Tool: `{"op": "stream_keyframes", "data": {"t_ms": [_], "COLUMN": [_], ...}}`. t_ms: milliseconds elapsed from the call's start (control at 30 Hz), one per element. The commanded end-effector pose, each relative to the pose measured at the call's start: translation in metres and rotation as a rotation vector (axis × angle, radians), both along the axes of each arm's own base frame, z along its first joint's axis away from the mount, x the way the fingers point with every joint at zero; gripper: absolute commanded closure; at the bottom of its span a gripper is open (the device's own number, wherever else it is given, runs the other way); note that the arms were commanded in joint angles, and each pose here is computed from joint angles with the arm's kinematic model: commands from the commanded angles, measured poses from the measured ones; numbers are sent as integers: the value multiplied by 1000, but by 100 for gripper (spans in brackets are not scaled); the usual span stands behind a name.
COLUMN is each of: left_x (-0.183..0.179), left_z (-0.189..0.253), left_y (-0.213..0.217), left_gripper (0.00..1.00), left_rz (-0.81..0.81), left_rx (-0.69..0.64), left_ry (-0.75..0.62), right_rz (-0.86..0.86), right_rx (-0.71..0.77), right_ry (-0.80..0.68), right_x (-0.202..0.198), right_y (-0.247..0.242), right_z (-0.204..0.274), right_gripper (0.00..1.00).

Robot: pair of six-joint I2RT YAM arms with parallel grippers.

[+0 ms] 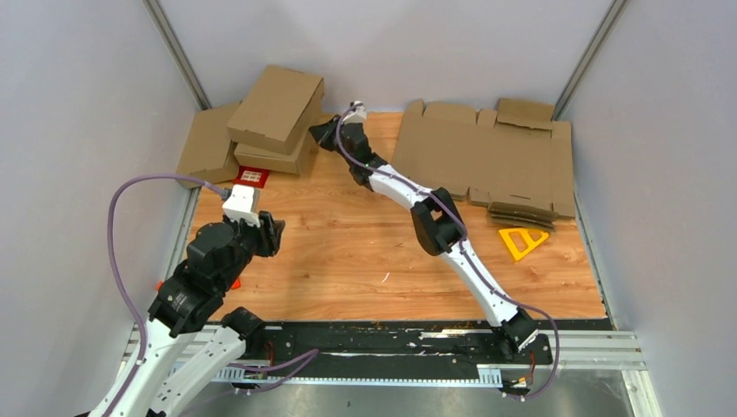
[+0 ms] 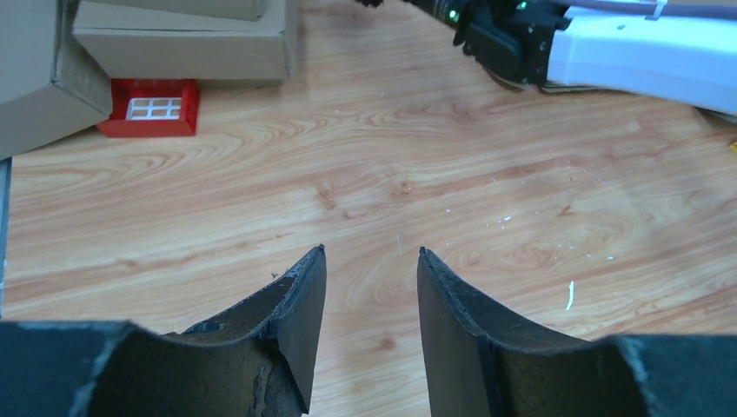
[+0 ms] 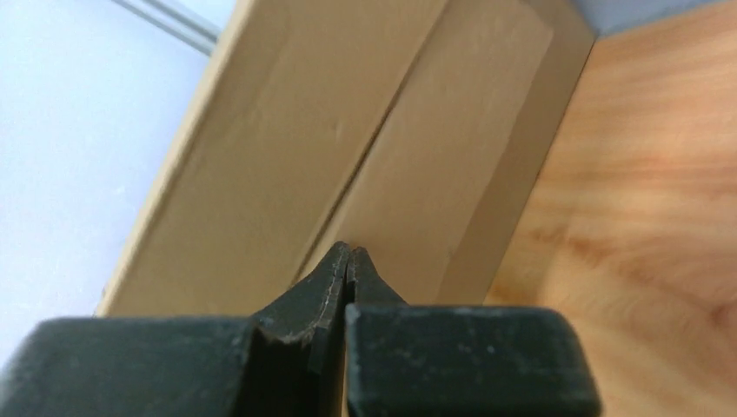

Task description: Fold the paper box

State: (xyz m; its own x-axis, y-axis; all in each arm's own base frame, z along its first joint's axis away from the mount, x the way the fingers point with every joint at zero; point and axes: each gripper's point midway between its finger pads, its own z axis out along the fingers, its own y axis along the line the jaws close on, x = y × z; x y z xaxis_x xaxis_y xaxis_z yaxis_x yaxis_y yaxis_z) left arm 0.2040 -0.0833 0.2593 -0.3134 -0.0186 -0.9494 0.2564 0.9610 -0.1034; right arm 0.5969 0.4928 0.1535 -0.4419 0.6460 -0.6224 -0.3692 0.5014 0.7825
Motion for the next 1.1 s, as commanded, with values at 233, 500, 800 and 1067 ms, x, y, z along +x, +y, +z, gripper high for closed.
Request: {"op": "stream_keyframes", "data": {"t_ms": [233, 500, 800, 1067], "left_x": [-2, -6, 3, 37], "left_z": [5, 6, -7, -56], "left_y": [-4, -33, -56, -58], "left_gripper": [49, 46, 0, 0], "left_rz": [-27, -129, -164, -52], "left_rx": [-20, -156, -269, -327], "left_ry": [-24, -2, 28, -1], "right_rz": [1, 103, -50, -421], "right_rx": [-45, -249, -507, -673], "right_ry": [-120, -283, -272, -180], "right_x": [-51, -157, -241, -278], "right_y": [-40, -138, -263, -371], "right_z": [84, 140, 125, 68], "right_gripper": [100, 85, 36, 0]}}
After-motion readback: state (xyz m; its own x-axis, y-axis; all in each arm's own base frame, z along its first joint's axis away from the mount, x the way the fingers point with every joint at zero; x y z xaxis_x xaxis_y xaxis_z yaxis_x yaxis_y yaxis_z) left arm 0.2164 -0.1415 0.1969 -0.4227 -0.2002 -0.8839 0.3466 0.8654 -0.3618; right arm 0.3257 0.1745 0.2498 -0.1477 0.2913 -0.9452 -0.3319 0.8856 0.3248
